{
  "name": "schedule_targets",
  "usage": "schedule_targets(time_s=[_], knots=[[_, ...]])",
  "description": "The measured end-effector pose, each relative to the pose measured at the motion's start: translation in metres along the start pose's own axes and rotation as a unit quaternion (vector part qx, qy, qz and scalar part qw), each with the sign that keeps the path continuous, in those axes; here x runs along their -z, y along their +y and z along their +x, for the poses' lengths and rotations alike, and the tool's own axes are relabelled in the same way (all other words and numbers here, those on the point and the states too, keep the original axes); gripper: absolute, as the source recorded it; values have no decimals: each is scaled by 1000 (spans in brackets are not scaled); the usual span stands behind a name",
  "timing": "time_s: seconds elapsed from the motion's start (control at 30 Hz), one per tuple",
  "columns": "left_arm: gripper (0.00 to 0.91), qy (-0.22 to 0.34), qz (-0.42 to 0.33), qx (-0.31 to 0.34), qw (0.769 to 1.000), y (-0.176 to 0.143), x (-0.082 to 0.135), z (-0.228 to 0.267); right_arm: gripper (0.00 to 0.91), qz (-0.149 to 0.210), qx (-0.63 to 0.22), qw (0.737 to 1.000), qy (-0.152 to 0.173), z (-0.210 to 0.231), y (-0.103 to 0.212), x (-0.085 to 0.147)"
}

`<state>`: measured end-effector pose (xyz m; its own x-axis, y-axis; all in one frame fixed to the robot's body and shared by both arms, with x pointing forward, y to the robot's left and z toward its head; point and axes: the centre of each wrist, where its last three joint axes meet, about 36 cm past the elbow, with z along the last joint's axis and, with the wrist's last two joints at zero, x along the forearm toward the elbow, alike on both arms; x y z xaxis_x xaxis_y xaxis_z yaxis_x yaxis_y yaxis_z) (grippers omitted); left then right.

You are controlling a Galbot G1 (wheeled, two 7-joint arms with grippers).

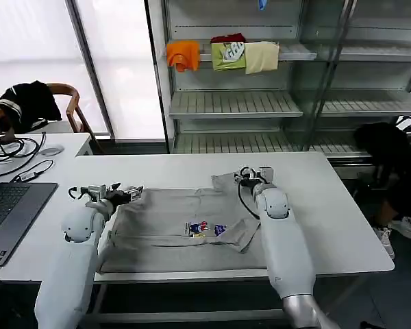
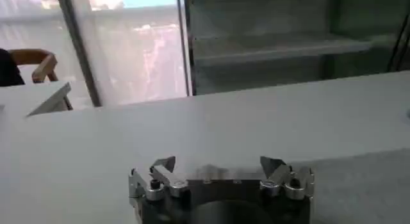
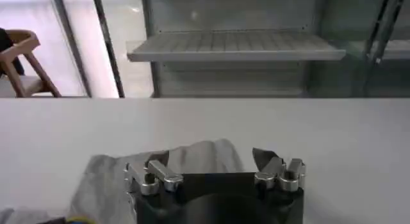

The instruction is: Fold and organize the clothes.

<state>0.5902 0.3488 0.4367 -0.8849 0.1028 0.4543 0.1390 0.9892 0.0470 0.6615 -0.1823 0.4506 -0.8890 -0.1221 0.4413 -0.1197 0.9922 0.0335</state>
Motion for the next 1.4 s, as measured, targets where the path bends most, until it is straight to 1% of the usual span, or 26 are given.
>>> schedule_targets(time_s=[0.07,0.1,0.13,0.17,0.2,0.23,0.27,0.3,0.33,0.37,0.47,0.67,0.9,0.97,1.2,1.3,1.4], knots=[[796,6,0,1,1000,1,-1,-3,907,3,0,1000,6,-3,1,-1],[675,8,0,1,1000,1,-2,-5,907,5,0,1000,10,-5,1,-3],[584,11,0,1,1000,2,-3,-7,877,6,0,1000,14,-7,1,-5],[464,14,1,1,1000,2,-5,-8,766,8,0,1000,17,-8,1,-6],[413,17,2,0,1000,2,-6,-10,615,9,-1,1000,20,-9,1,-8],[242,18,2,0,1000,2,-7,-11,464,12,-1,1000,23,-10,1,-9],[212,20,3,-1,1000,3,-8,-12,363,14,0,1000,24,-11,1,-10],[121,21,3,-2,1000,3,-9,-12,242,16,1,1000,25,-11,1,-10],[71,22,4,-3,1000,3,-10,-13,10,18,2,999,27,-12,2,-11],[10,23,4,-5,1000,3,-11,-13,0,19,3,999,27,-12,2,-12],[0,25,6,-9,1000,3,-12,-14,0,21,3,999,29,-12,2,-14],[10,28,10,-17,999,2,-16,-15,0,24,4,999,28,-11,4,-16],[0,23,19,-25,999,-1,-17,-14,0,17,4,1000,14,-6,7,-16],[0,19,23,-27,999,-2,-16,-13,0,11,5,1000,3,-3,8,-16],[0,-13,40,-25,999,-3,-16,-6,0,-8,20,998,-57,15,17,-10],[0,-36,49,-24,998,-1,-10,1,0,-15,28,997,-75,26,23,-10],[0,-54,57,-28,997,1,-7,10,0,-22,38,995,-86,40,29,-13]])
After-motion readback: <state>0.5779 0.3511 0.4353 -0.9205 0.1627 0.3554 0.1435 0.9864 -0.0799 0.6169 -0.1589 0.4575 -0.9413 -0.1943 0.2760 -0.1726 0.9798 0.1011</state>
